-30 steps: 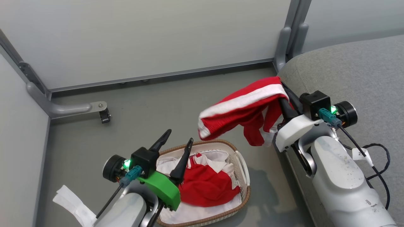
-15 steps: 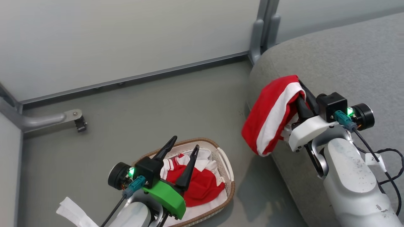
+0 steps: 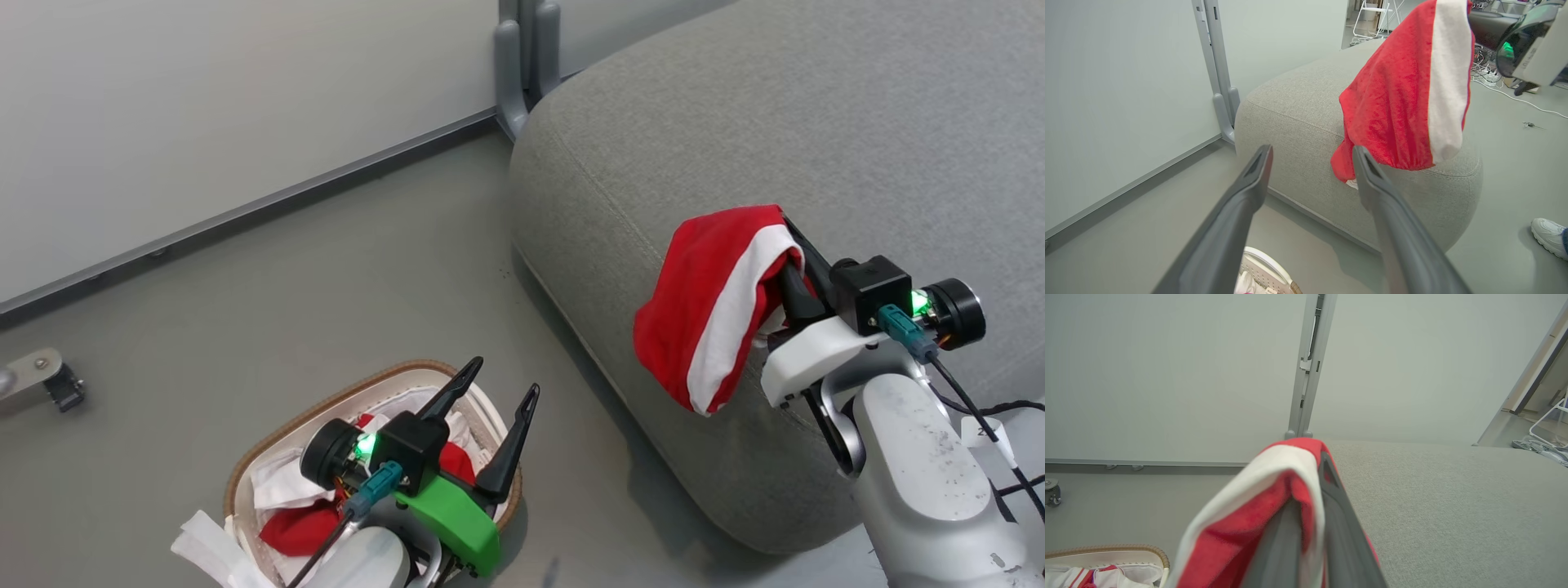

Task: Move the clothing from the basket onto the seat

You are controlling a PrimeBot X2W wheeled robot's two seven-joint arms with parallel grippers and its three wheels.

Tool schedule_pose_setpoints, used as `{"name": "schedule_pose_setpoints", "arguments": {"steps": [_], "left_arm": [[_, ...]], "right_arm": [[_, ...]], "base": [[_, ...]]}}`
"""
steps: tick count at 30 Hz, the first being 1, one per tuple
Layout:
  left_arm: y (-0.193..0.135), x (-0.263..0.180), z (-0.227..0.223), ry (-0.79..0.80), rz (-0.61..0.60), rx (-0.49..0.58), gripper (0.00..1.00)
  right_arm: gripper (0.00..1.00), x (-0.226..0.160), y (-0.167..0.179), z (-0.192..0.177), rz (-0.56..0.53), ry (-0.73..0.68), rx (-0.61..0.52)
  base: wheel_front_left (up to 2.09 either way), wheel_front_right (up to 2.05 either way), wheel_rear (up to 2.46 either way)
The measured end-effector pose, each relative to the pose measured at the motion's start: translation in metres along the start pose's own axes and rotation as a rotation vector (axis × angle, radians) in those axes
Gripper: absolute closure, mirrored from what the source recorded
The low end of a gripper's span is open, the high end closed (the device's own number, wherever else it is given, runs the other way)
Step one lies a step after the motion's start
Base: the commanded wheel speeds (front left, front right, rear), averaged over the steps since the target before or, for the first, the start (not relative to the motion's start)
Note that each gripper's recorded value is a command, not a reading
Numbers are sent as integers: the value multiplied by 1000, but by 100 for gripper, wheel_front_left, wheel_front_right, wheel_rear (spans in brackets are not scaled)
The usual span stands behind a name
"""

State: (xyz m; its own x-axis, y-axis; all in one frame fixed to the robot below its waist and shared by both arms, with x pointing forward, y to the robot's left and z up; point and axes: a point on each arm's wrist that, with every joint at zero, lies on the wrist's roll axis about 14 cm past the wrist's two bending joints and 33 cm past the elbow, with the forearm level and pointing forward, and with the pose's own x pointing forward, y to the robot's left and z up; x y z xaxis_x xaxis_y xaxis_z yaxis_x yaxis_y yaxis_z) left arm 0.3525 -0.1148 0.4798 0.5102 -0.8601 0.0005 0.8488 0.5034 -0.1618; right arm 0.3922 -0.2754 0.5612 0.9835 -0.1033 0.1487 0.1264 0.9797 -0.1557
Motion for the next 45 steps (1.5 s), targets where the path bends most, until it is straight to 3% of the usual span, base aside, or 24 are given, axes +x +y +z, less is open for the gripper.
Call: {"name": "schedule_pose_setpoints", "arguments": {"steps": [12, 19, 26, 33, 39, 45], "left_arm": [[-19, 16, -16, 26, -90, -26, 0], [2, 11, -16, 20, -39, -13, 0], [41, -2, -18, 14, 63, -4, 0], [79, -17, -23, 19, 159, 15, 0], [105, -24, -40, 48, 206, 13, 0], [122, -22, -64, 84, 216, -23, 0]], "right_arm": [[100, -11, -41, -21, -82, 76, -53], [100, 35, -52, -3, -46, 37, -148], [100, 105, -75, 52, -39, -83, -290], [100, 162, -109, 91, -109, -145, -396], [100, 189, -117, 33, -130, -17, -403], [100, 191, -98, -74, -106, 189, -351]], "base": [[0, 0, 0], [0, 0, 0], [0, 0, 0], [0, 0, 0], [0, 0, 0], [0, 0, 0]]}}
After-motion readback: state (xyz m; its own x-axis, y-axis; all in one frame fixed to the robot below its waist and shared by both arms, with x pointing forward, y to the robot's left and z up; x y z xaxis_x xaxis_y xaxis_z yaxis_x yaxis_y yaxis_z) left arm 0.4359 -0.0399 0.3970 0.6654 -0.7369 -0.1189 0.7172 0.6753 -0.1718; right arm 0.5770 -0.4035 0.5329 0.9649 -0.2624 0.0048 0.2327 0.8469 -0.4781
